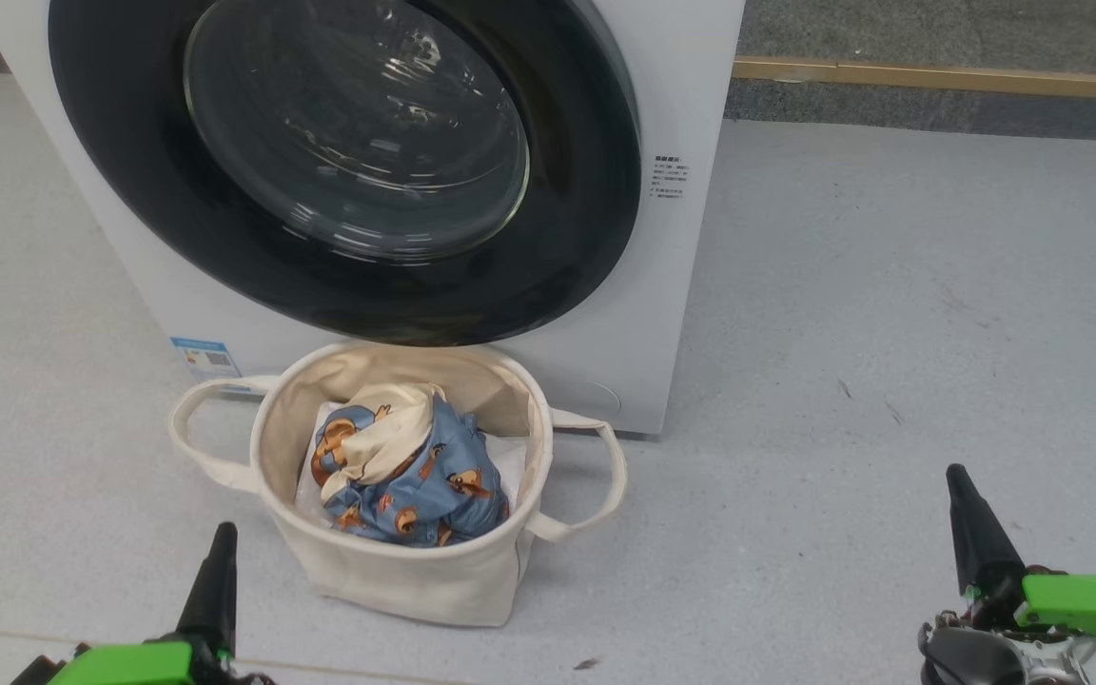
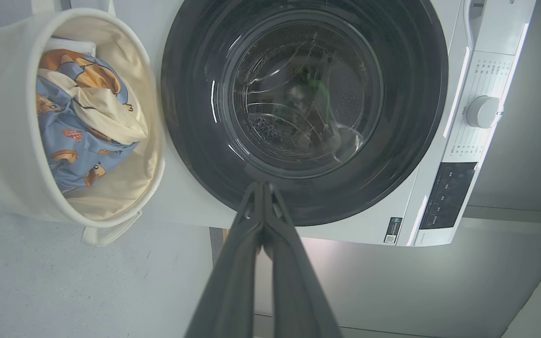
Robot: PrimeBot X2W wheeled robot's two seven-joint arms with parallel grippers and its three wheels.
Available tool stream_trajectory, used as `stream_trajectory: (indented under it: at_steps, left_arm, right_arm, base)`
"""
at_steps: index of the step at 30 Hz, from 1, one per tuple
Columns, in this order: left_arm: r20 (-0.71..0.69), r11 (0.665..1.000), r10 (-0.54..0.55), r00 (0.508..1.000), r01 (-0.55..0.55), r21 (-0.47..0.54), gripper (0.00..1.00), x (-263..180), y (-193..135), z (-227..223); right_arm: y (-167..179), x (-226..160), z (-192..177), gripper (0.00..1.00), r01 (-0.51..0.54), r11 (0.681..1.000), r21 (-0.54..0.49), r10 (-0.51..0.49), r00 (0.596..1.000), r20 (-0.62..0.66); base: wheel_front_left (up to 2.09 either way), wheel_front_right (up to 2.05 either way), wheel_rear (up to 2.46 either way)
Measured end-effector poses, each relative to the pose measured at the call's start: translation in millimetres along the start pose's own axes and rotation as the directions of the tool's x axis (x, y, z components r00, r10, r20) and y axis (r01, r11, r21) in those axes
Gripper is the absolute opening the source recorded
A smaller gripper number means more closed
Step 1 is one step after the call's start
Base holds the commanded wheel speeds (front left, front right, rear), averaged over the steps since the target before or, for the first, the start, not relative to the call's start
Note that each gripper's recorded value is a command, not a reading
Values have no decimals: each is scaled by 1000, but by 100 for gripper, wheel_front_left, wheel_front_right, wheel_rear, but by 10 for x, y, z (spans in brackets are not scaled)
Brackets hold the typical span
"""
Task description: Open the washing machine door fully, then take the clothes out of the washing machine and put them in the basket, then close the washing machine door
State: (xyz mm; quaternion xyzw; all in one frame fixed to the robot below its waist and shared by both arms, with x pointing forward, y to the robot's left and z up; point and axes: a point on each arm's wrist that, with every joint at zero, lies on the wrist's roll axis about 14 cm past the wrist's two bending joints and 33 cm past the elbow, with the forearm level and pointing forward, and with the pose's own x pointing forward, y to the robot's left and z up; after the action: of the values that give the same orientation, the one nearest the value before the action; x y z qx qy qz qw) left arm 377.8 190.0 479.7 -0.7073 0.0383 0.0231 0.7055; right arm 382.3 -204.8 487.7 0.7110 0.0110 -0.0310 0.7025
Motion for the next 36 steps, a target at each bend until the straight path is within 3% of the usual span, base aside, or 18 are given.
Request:
stream_trajectory:
  at_steps: [36]
  left_arm:
    - [0, 1000, 0, 1000, 0, 0, 0, 0, 0, 0]
  right_arm:
    - [0, 0, 1, 0, 0, 1000, 0, 0, 1000, 0]
  base:
    - [0, 0, 0]
